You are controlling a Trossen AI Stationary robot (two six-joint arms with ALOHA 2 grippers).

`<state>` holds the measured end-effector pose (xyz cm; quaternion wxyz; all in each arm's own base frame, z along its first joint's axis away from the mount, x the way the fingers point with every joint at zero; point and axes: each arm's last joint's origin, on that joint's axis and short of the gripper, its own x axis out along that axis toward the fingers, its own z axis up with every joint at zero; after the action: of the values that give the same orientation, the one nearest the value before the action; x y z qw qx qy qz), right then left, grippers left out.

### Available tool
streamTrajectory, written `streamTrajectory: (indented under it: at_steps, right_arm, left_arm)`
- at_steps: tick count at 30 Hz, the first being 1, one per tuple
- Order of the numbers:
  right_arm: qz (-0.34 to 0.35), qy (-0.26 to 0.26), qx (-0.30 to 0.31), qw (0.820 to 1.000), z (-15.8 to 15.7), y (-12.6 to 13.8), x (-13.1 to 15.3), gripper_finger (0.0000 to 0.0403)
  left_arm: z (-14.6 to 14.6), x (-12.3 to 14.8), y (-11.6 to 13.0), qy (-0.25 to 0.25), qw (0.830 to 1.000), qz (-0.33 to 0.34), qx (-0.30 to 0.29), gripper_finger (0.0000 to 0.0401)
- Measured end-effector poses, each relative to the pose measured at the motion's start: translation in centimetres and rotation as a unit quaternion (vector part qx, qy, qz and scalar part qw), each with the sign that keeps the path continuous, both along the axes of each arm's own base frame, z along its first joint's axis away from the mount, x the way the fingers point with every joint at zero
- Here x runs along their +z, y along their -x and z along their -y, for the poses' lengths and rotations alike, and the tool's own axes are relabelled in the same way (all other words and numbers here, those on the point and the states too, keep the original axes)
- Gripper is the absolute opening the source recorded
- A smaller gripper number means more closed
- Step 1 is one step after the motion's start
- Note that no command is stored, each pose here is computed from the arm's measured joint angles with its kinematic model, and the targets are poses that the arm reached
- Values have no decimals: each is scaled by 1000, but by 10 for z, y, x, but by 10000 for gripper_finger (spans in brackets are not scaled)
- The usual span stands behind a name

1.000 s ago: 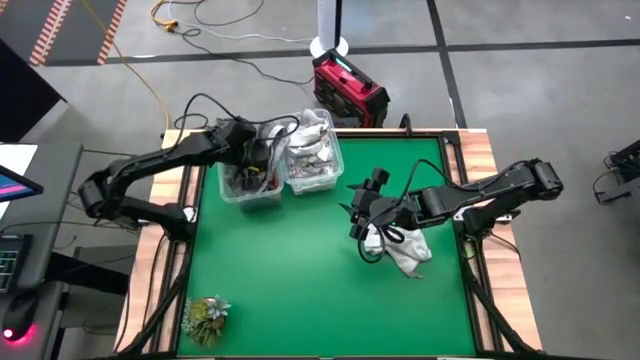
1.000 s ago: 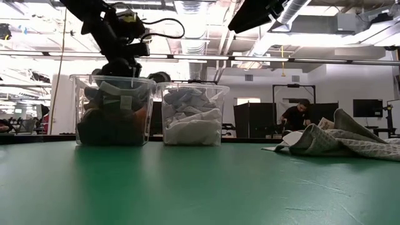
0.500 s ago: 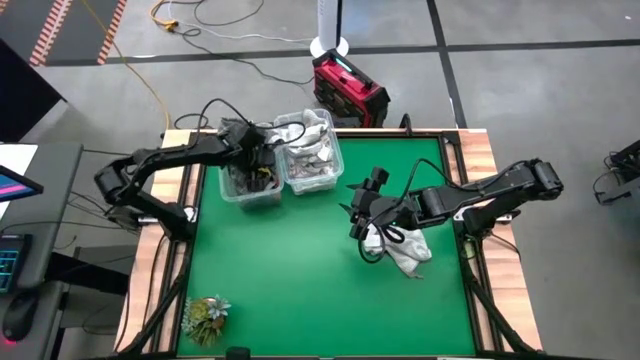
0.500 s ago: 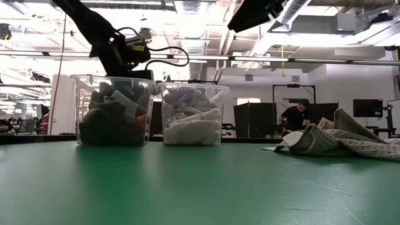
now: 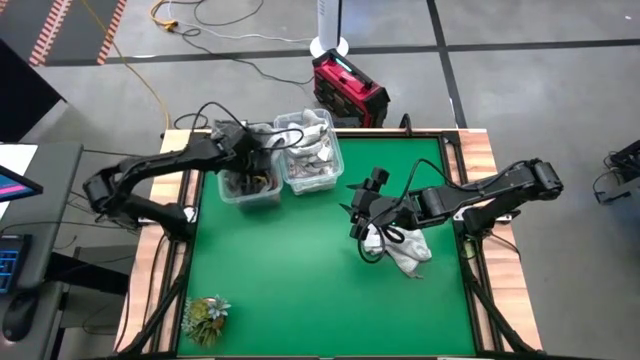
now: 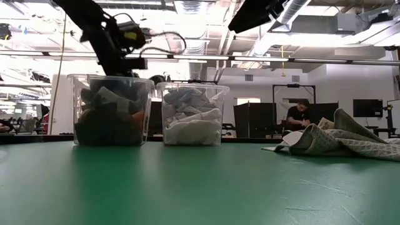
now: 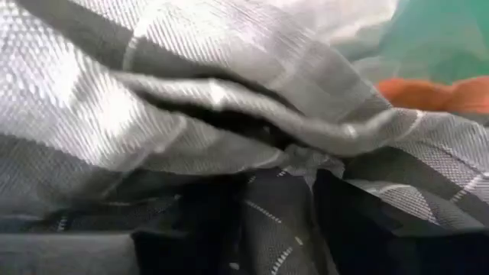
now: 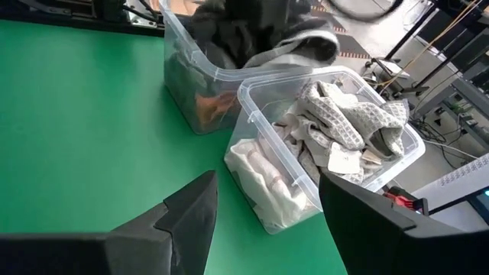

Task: Sort towels by color in basket
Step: Put the gray towel into the left transparent bin

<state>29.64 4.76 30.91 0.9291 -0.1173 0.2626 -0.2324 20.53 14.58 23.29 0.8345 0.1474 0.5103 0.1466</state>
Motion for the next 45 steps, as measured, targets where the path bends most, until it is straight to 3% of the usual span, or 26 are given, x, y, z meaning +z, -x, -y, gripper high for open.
streamTrajectory:
  at_steps: [4, 13, 19, 23, 28, 36, 39, 45]
  right_arm:
    - [1, -1, 0, 1000, 0, 0, 0, 260]
    - [4, -2, -1, 1000, 0, 0, 0, 260]
    - [4, -2, -1, 1000, 0, 0, 0, 260]
    - [4, -1, -1, 1000, 0, 0, 0, 260]
    - [5, -1, -1, 1000, 0, -1, 1, 260]
    - [14, 0, 1, 1000, 0, -2, 3, 260]
    - [15, 3, 3, 1000, 0, -2, 3, 260]
    - [12, 8, 6, 1000, 0, -2, 3, 260]
  left_arm:
    - [7, 18, 10, -26, 999, 25, -9, 154]
    - [19, 46, 29, -73, 995, 69, -12, 33]
    - [27, 69, 42, -120, 984, 132, 6, 5]
    - [26, 87, 50, -196, 961, 171, 93, 5]
    - [15, 88, 62, -281, 926, 94, 233, 5]
    - [-21, 36, 64, -202, 932, -54, 298, 5]
    - [-32, 20, 55, -162, 944, -60, 282, 5]
    - [-43, -13, 34, -51, 979, -44, 195, 4]
